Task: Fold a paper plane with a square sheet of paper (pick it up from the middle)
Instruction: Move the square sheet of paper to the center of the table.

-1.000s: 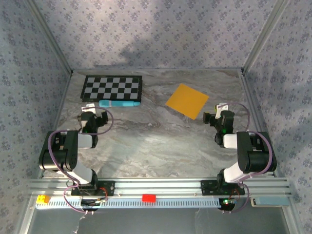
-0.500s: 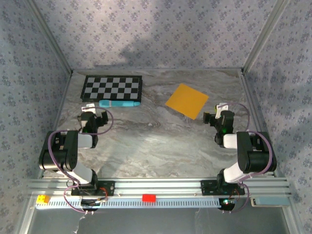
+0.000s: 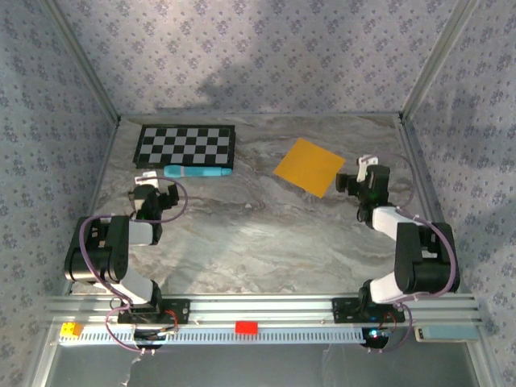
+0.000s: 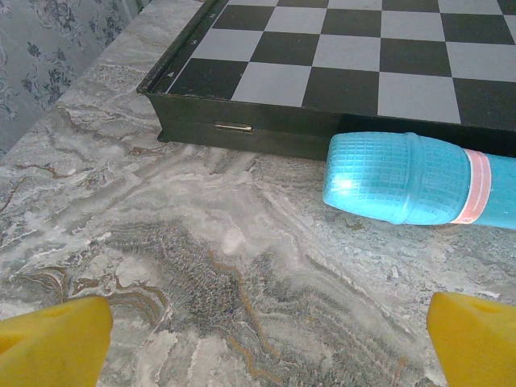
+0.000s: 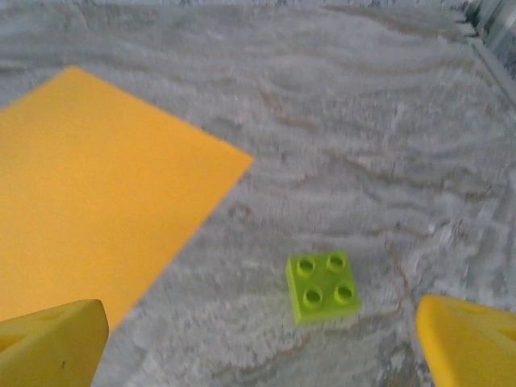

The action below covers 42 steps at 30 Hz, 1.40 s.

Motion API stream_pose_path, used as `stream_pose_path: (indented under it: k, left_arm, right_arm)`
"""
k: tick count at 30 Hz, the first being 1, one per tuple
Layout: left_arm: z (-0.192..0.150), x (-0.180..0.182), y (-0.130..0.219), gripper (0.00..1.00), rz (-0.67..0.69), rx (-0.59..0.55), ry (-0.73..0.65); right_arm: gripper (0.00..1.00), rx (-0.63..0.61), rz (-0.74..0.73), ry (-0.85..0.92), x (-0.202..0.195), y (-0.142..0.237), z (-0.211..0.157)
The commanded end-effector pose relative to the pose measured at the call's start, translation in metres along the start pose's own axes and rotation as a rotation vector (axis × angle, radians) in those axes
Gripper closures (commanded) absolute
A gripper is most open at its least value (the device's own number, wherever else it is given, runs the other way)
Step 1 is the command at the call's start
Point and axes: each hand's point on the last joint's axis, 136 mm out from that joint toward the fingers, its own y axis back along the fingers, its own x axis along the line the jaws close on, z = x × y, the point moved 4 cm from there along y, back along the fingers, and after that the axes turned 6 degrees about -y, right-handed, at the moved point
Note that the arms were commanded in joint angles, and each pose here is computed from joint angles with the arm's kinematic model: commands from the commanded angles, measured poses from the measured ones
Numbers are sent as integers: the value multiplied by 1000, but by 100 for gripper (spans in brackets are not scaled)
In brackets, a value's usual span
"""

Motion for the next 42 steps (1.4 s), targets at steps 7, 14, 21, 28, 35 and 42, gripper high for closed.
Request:
stream_pose_path:
  k: [7, 14, 21, 28, 35, 42]
  left_arm:
    - [17, -1, -1, 0, -10, -58, 0]
    - [17, -1, -1, 0, -10, -58, 1]
    - [16, -2, -1, 0, -12, -56, 0]
    - [17, -2, -1, 0, -12, -57, 1]
    - [17, -2, 0, 0, -14, -61, 0]
    - [41, 3, 26, 0, -26, -36, 34]
  right_arm:
    - [0, 343, 216, -282, 39, 2, 30]
    - [0, 529, 309, -365, 88, -30, 33]
    - [0, 645, 327, -360, 121, -63, 18]
    - [0, 741, 314, -355, 134, -81, -2]
    - [0, 812, 313, -329, 139, -88, -22]
    - [1, 893, 322, -258, 137, -75, -47]
